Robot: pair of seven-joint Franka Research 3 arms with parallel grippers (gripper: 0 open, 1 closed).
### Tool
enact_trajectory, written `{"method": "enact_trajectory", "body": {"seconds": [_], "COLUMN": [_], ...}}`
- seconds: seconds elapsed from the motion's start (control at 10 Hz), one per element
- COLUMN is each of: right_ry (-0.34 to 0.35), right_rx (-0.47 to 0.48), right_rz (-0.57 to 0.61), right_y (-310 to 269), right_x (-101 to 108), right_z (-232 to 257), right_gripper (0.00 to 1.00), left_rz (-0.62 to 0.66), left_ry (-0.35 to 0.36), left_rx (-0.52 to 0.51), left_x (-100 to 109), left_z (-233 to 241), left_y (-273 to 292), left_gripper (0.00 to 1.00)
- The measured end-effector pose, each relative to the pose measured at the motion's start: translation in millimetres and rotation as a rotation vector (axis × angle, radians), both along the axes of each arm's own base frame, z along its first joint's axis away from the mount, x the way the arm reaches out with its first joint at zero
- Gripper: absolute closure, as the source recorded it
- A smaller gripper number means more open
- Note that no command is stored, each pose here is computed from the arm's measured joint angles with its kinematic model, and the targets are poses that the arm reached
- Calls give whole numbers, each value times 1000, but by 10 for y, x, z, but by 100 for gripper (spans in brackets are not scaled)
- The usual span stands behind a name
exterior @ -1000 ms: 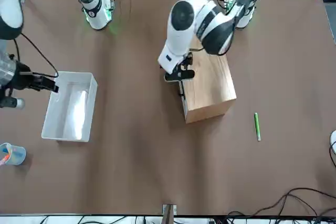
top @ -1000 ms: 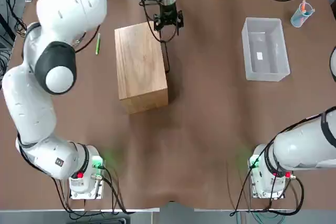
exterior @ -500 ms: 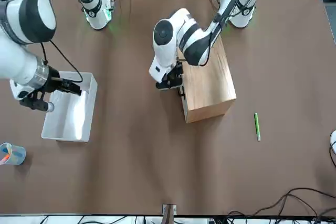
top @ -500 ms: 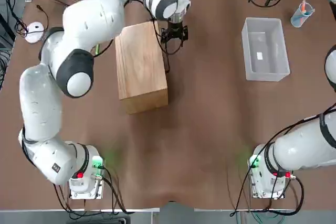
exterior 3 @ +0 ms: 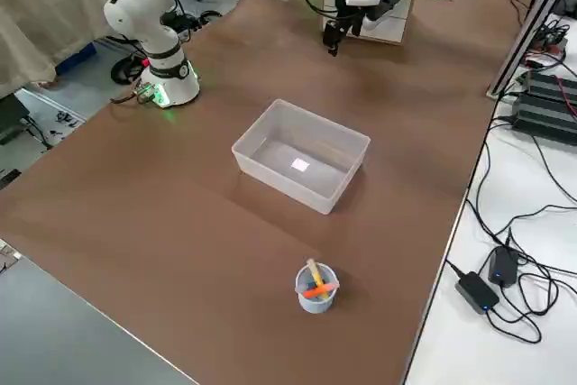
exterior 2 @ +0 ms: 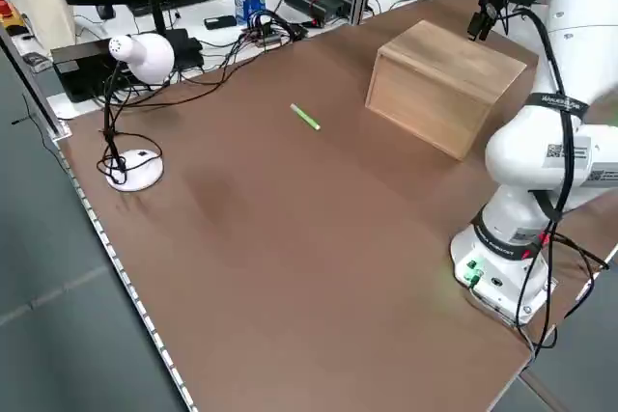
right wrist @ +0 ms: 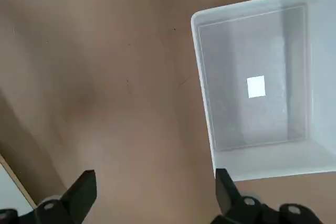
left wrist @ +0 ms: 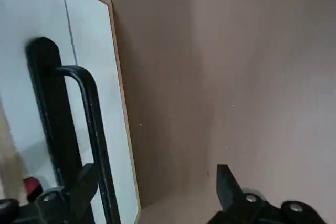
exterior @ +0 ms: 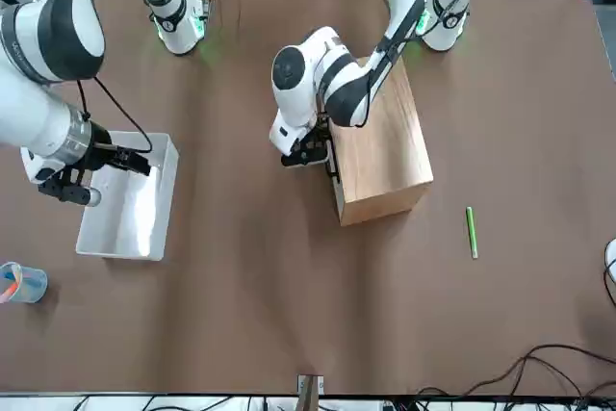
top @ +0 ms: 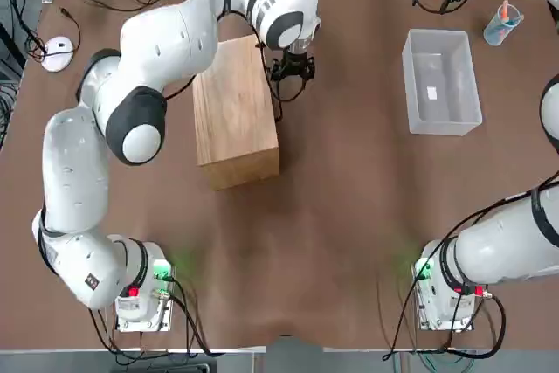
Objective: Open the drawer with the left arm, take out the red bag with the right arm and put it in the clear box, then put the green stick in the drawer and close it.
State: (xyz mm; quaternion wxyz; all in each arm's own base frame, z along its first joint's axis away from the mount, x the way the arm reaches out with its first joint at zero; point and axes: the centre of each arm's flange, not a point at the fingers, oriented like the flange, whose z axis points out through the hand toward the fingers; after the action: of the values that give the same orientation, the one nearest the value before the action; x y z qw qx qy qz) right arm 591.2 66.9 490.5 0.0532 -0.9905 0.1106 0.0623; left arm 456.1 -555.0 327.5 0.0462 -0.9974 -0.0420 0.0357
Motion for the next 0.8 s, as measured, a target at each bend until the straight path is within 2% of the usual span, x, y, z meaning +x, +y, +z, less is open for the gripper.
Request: {"method": "enact_trajectory", "body": {"seconds": [0.5, 0.8], "right_ry": [2, 3], "right_rx": [-2, -3], "right_rz": [-18, -21], "right_y": [5, 5], "right_x": [0, 0], "right_z": [-3, -5], "right_gripper": [0, 0], "left_rz": [-30, -39], "left_ry": [-27, -13], "left_rx": [44, 86], "left_x": [-61, -112], "left_z": [-91, -133], "left_y": [-37, -18], "left_gripper": [0, 0]}}
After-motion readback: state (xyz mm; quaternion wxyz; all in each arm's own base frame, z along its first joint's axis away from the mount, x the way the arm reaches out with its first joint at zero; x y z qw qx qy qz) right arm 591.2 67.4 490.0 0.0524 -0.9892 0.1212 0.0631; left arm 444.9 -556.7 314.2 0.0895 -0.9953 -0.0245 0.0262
